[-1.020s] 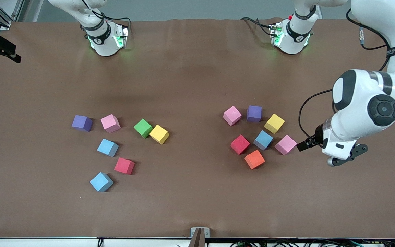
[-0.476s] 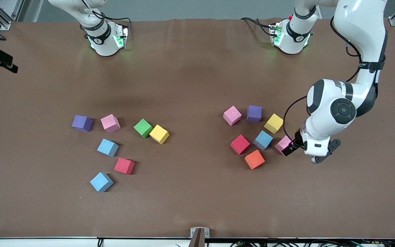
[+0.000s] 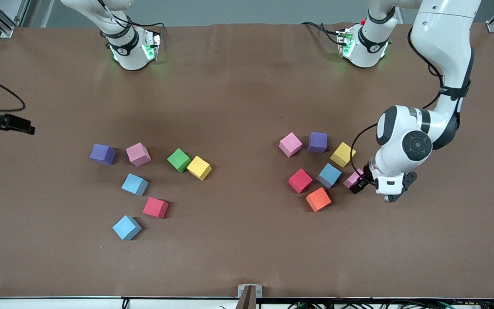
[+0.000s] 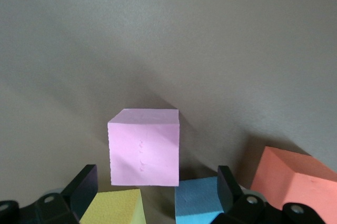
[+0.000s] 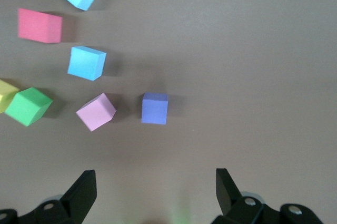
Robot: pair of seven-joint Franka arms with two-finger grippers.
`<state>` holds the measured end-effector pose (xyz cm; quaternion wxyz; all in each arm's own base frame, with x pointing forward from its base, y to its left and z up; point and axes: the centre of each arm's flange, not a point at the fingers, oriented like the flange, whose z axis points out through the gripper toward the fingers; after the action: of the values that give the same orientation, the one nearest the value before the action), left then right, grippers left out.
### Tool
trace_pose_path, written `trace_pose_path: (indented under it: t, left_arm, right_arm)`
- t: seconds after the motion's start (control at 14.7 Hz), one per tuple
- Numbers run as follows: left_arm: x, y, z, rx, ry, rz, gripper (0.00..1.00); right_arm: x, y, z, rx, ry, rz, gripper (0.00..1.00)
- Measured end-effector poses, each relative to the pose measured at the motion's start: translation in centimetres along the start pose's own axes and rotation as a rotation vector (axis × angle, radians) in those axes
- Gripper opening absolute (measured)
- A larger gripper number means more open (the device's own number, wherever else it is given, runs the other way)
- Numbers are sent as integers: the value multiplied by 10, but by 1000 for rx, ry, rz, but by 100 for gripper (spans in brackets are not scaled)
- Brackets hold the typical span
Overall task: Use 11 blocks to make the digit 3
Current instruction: 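Grasp the pink cube with the left gripper while the right gripper grasps yellow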
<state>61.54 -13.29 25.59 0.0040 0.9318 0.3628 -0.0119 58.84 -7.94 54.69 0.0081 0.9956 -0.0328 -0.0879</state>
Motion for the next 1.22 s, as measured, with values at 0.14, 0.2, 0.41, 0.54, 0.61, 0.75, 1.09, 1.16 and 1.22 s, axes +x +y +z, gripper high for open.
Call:
trace_pose_path:
  t: [0.14, 0.2, 0.41, 0.54, 0.61, 0.75, 1.09, 1.16, 1.22]
  left_arm:
    - [-1, -2, 9, 10, -7, -1, 100]
    - [-2, -3, 11, 13, -9, -1, 100]
    - [0, -4, 17, 5, -3, -4, 100]
    - [1, -4, 21, 0, 2, -5, 100]
    - [1, -4, 23, 3, 0, -6, 100]
    - [0, -6, 29, 11, -5, -6, 100]
    - [-3, -11, 36, 23, -14, -8, 100]
    - [-3, -12, 37, 22, -13, -8, 100]
    - [-3, -12, 38, 19, -11, -8, 100]
  right_arm:
    - [7, -2, 12, 12, -22, 14, 100]
    - [8, -4, 14, 23, -24, 46, 100]
    - [8, -22, 12, 39, -24, 150, 100]
    - [9, -45, 13, 41, -28, 199, 100]
    - [9, -58, 16, 45, -33, 217, 100]
    - [10, -84, 26, 51, -35, 233, 100]
    - [18, -174, 81, 65, 23, 367, 100]
    - [19, -199, 98, 64, 34, 397, 100]
    - [19, -226, 116, 60, 39, 419, 100]
